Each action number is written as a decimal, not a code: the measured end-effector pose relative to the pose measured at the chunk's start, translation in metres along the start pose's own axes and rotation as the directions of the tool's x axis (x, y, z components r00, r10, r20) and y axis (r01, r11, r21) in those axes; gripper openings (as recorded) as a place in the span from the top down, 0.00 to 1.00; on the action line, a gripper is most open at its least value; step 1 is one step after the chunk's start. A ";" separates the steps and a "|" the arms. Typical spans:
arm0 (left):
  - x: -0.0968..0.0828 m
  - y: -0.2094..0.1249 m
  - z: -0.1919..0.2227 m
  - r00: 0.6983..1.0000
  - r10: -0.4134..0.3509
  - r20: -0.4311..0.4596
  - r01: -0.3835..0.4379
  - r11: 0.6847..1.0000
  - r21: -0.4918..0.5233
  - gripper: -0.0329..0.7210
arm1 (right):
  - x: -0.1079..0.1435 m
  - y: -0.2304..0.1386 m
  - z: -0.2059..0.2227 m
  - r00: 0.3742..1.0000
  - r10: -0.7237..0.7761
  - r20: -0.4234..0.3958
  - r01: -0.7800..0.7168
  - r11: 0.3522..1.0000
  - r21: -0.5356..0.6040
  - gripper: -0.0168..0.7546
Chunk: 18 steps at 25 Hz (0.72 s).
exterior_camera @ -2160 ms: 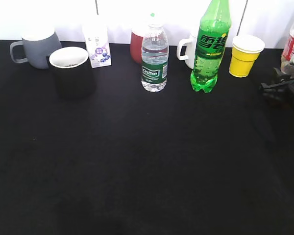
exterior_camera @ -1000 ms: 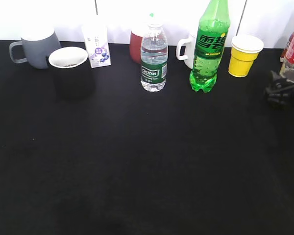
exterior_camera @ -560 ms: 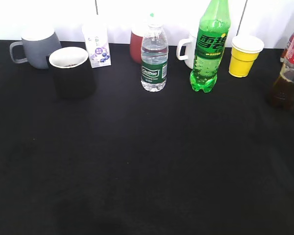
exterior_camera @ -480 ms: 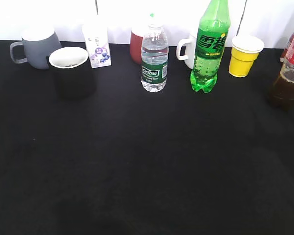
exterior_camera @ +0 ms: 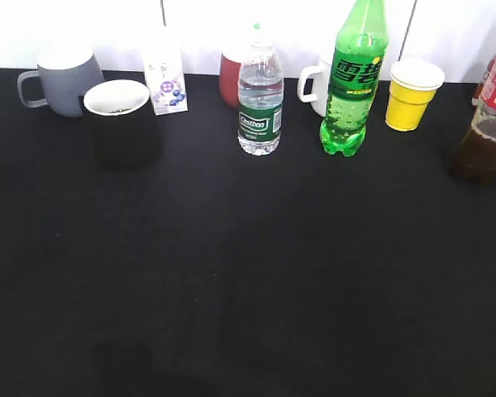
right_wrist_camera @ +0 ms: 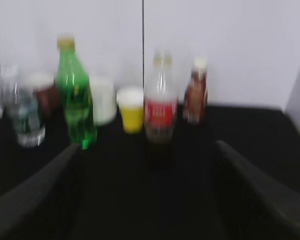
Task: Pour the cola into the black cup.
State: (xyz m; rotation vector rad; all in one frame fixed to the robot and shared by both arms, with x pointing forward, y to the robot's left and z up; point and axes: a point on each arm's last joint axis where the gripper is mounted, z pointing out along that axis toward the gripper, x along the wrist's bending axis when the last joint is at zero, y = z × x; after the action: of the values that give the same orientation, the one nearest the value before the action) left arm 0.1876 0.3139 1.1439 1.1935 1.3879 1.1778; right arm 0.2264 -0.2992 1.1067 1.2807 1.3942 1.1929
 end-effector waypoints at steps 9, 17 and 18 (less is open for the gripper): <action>0.001 -0.048 0.016 0.997 0.081 -0.001 -0.078 0.957 0.280 0.65 | 0.003 -0.046 0.003 0.999 0.004 -0.034 0.007 0.943 0.332 0.23; -0.009 -0.080 0.043 0.996 0.021 0.088 -0.053 0.926 0.374 0.65 | 0.002 -0.050 0.004 1.000 0.008 -0.025 0.002 0.935 0.354 0.23; -0.010 -0.079 0.044 0.996 0.018 0.092 -0.050 0.931 0.363 0.65 | 0.002 -0.050 0.004 1.000 0.009 -0.024 0.001 0.935 0.354 0.23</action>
State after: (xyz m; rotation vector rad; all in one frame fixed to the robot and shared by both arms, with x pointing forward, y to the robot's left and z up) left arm 0.2235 0.3025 1.0610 1.5145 1.5684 0.8991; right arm 0.2224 -0.2972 1.0565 1.5182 1.6806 0.9897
